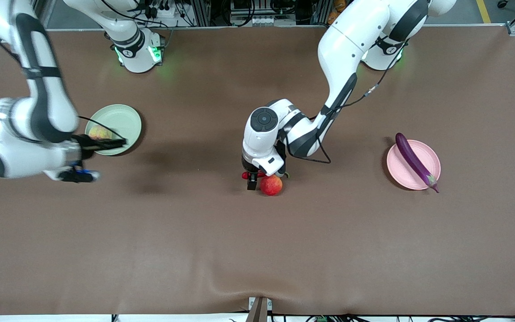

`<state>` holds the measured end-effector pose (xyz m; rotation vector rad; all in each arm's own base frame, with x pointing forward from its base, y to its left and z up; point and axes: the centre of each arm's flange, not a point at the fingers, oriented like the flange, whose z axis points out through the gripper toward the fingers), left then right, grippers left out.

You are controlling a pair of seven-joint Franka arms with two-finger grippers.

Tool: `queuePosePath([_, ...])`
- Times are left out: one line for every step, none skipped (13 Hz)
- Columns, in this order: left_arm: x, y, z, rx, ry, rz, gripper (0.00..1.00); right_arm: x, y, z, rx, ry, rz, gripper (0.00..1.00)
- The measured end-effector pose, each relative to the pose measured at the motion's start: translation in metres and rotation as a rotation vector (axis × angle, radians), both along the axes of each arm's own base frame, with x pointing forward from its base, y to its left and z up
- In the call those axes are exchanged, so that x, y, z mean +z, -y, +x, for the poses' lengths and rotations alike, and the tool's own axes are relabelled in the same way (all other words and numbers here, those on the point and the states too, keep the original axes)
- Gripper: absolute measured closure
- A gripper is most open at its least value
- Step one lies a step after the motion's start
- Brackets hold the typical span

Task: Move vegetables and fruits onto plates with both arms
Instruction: 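Grasp the red chili pepper with the left gripper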

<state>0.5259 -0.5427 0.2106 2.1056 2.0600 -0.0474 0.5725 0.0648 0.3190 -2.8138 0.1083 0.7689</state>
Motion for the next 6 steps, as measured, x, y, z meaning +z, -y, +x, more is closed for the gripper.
queuePosePath([-0.007,0.001,-0.003,0.005,-0.005,0.003,0.0,-0.01,-0.032,-0.001,-0.012,-0.015,-0.035,0.0])
queuePosePath([-0.014,0.003,-0.006,0.011,-0.01,0.012,0.0,-0.016,-0.054,-0.004,-0.022,-0.03,-0.065,0.0])
queuePosePath([-0.021,0.004,-0.009,0.017,-0.012,0.023,0.0,-0.017,-0.064,-0.005,-0.029,-0.035,-0.079,0.0])
queuePosePath([-0.029,0.006,-0.013,0.025,-0.014,0.034,0.0,-0.016,-0.066,-0.004,-0.04,-0.037,-0.084,0.0])
queuePosePath([-0.035,0.007,-0.016,0.029,-0.017,0.042,0.0,-0.015,-0.068,-0.004,-0.066,-0.045,-0.08,0.0])
queuePosePath([-0.039,0.009,-0.019,0.029,-0.019,0.047,0.0,-0.013,-0.074,-0.004,-0.103,-0.057,-0.072,0.0])
